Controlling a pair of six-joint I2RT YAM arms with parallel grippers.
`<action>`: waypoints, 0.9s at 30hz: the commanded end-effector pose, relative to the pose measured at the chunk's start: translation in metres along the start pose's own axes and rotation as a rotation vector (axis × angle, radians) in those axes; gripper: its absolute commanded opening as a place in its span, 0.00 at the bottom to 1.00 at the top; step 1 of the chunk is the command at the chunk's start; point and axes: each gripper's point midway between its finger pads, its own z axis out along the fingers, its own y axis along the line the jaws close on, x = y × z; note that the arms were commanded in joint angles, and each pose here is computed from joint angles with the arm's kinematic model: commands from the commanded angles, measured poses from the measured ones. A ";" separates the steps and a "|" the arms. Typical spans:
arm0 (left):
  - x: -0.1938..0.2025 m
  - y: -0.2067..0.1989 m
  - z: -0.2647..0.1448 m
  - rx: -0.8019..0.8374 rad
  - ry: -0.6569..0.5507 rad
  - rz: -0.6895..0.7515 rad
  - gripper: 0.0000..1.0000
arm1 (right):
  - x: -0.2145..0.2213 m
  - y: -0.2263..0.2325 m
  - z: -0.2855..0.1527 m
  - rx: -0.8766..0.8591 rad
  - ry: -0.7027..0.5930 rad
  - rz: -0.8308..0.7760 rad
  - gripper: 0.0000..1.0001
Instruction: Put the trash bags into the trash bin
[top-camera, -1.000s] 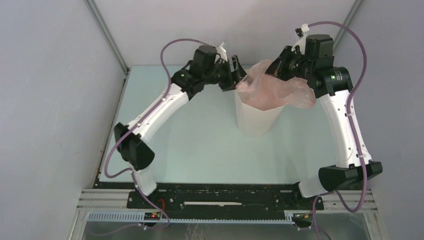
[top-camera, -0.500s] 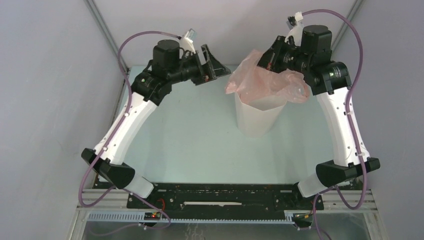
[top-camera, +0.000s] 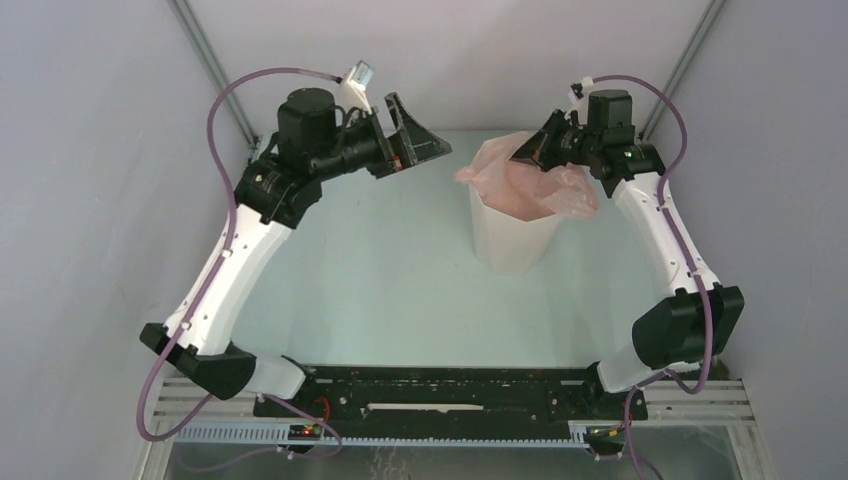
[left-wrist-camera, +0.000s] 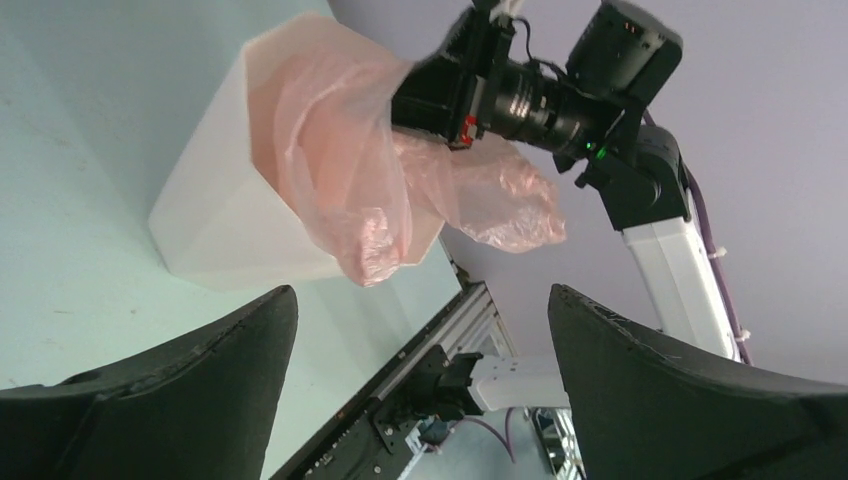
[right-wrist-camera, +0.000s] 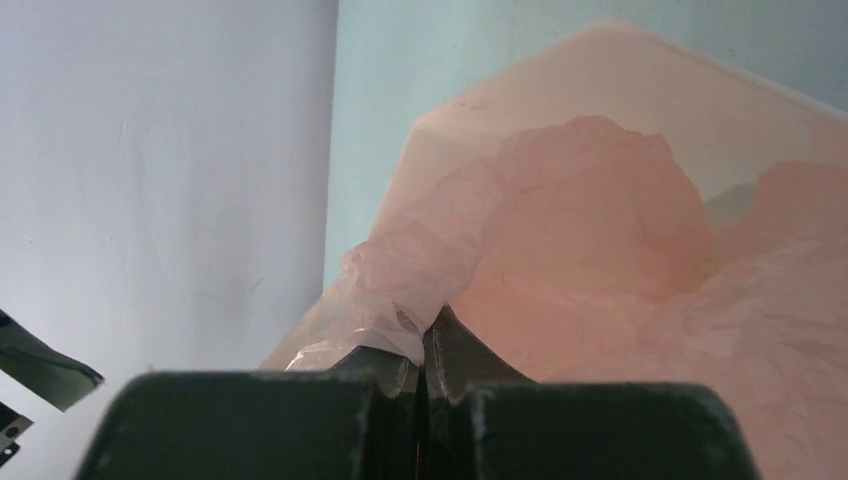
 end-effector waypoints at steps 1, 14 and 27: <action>0.028 -0.003 0.026 0.013 0.097 -0.048 1.00 | -0.012 0.031 -0.003 -0.096 -0.037 -0.054 0.00; 0.061 0.001 0.079 -0.003 0.262 -0.186 0.73 | -0.005 0.035 -0.014 -0.033 -0.046 -0.177 0.00; 0.028 0.040 0.077 -0.109 0.159 -0.086 0.10 | 0.027 0.032 -0.096 0.260 0.013 -0.463 0.74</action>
